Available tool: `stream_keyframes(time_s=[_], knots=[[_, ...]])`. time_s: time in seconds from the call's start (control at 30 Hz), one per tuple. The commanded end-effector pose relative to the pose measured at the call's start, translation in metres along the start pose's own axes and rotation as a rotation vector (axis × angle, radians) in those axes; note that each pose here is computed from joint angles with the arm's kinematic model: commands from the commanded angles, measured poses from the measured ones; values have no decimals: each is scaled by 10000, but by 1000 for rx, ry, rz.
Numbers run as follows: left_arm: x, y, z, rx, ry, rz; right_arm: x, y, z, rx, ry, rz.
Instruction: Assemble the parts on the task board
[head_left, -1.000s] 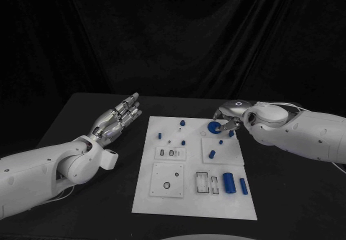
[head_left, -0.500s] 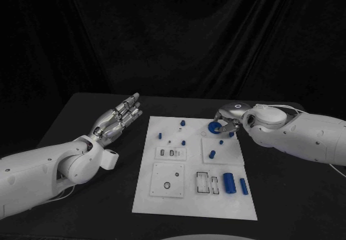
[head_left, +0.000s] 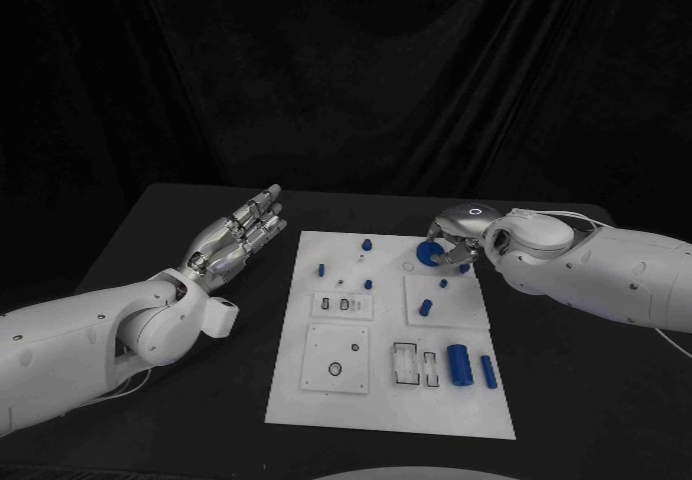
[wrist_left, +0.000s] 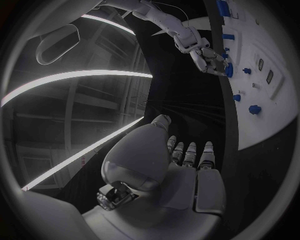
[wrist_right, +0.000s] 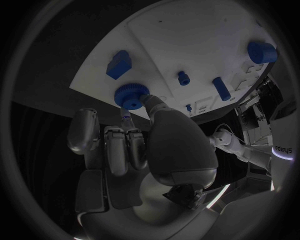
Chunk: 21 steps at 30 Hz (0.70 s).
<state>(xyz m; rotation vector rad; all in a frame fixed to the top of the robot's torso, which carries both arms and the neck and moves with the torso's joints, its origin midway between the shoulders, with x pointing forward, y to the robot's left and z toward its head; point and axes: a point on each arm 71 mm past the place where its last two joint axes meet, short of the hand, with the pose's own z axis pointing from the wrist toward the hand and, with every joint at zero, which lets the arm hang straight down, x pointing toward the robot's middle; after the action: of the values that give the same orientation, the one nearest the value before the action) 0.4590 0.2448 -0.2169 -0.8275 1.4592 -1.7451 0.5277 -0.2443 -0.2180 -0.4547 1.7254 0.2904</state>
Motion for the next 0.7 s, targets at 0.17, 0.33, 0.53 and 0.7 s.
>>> stream_keyframes(time_s=[0.17,0.33,0.53,0.7], knots=[[16,-41,-10,57,14,-13,33,64,-55,-38,-44,6],[10,-45,-22,55,11,-12,-68,125,-71,-58,-78,10],[5,-45,-29,52,8,-10,-236,263,-59,-96,-111,11],[18,-39,-13,51,12,-11,-322,468,2,-149,-121,12]])
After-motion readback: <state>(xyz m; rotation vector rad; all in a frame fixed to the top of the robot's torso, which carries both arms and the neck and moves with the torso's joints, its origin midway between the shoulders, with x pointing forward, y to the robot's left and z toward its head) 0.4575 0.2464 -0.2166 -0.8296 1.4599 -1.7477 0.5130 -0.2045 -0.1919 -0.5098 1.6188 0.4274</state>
